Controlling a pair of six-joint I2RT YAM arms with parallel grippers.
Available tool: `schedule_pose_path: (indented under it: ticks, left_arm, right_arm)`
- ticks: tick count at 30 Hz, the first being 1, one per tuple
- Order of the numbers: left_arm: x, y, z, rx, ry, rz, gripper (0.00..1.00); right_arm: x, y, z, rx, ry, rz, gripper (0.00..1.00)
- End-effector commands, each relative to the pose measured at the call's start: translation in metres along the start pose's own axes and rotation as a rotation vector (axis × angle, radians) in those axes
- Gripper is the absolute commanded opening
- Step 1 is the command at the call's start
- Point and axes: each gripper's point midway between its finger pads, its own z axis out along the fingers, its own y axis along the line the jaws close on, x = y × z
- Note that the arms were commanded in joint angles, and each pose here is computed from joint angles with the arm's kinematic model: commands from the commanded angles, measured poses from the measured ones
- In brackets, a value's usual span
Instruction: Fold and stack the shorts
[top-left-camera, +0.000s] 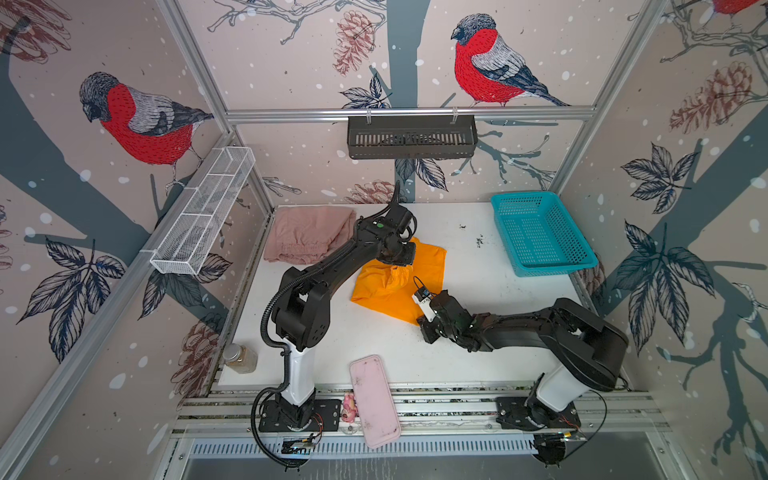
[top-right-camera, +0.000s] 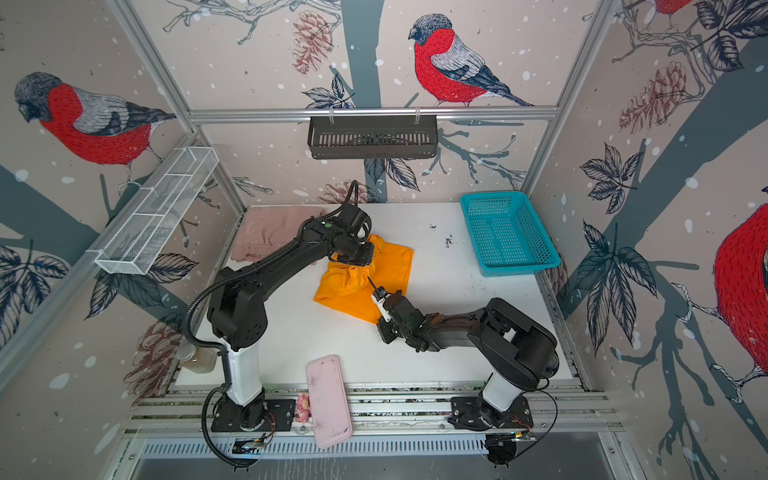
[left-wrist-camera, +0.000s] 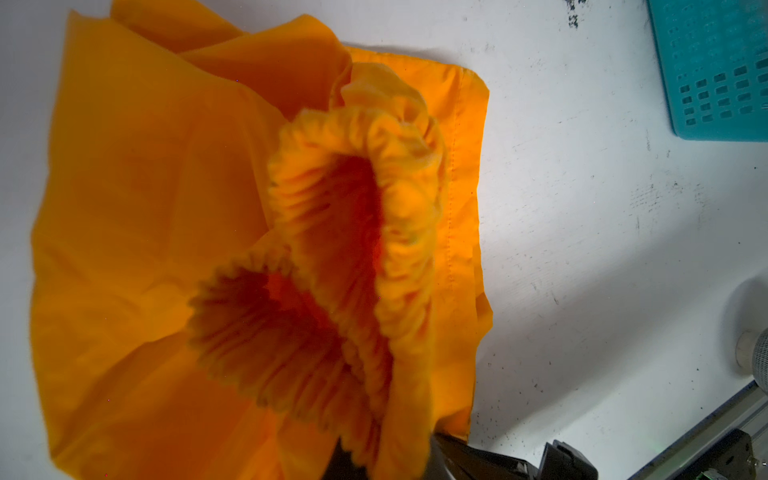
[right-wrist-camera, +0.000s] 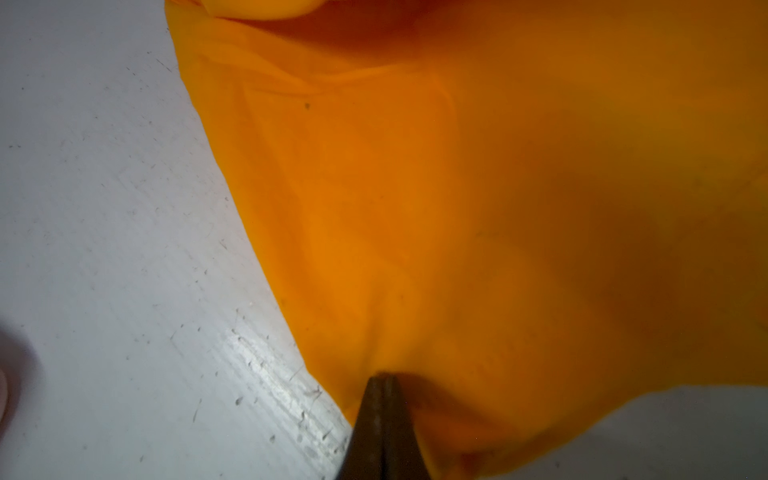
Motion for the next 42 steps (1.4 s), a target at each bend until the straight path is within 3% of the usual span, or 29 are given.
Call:
schedule_pose_path:
  ticks: [1, 3, 9, 10, 11, 17, 20, 24, 28, 32, 34, 36, 38, 42]
  left_arm:
    - [-0.006, -0.024, 0.005, 0.106, -0.055, -0.024, 0.09]
    - [0.002, -0.033, 0.012, 0.134, -0.045, -0.021, 0.18]
    - [0.005, -0.049, 0.024, 0.171, -0.040, 0.000, 0.78]
    - [0.001, -0.051, 0.022, 0.174, -0.049, 0.007, 0.93]
    - [-0.003, -0.052, 0.018, 0.174, -0.059, 0.013, 0.97]
    - [-0.040, -0.049, -0.038, 0.083, -0.178, 0.064, 0.98]
    - [-0.053, -0.018, -0.076, -0.019, -0.254, 0.033, 0.98]
    - [-0.041, 0.030, -0.093, -0.073, -0.293, -0.035, 0.98]
    - [-0.014, 0.069, -0.085, -0.103, -0.296, -0.092, 0.94]
    - [0.010, 0.057, -0.063, 0.041, -0.311, -0.055, 0.84]
    - [0.023, 0.047, -0.050, 0.138, -0.318, -0.055, 0.73]
    - [0.041, 0.043, -0.036, 0.174, -0.291, -0.068, 0.69]
    - [0.059, 0.043, -0.021, 0.166, -0.252, -0.063, 0.59]
    - [0.094, 0.047, 0.009, 0.103, -0.146, -0.058, 0.54]
  right_arm:
    - [0.036, 0.000, -0.001, -0.009, 0.140, 0.019, 0.08]
    - [0.034, 0.002, -0.002, -0.015, 0.133, 0.019, 0.12]
    - [0.019, 0.010, -0.017, -0.048, 0.084, 0.037, 0.25]
    - [0.017, 0.012, -0.023, -0.058, 0.073, 0.042, 0.27]
    - [0.016, 0.013, -0.029, -0.063, 0.066, 0.050, 0.30]
    - [0.006, 0.012, -0.079, -0.053, 0.017, 0.074, 0.34]
    - [-0.021, 0.002, -0.105, -0.010, -0.065, 0.073, 0.32]
    - [-0.079, -0.019, -0.123, 0.030, -0.228, 0.060, 0.32]
    - [-0.115, -0.036, -0.107, 0.018, -0.224, 0.049, 0.31]
    - [-0.116, -0.053, -0.070, -0.015, -0.165, 0.056, 0.25]
    - [-0.103, -0.061, -0.051, -0.044, -0.129, 0.079, 0.19]
    - [-0.084, -0.070, -0.038, -0.055, -0.081, 0.108, 0.17]
    - [-0.063, -0.076, -0.029, -0.053, -0.038, 0.143, 0.15]
    - [-0.020, -0.079, -0.020, -0.045, 0.031, 0.211, 0.10]
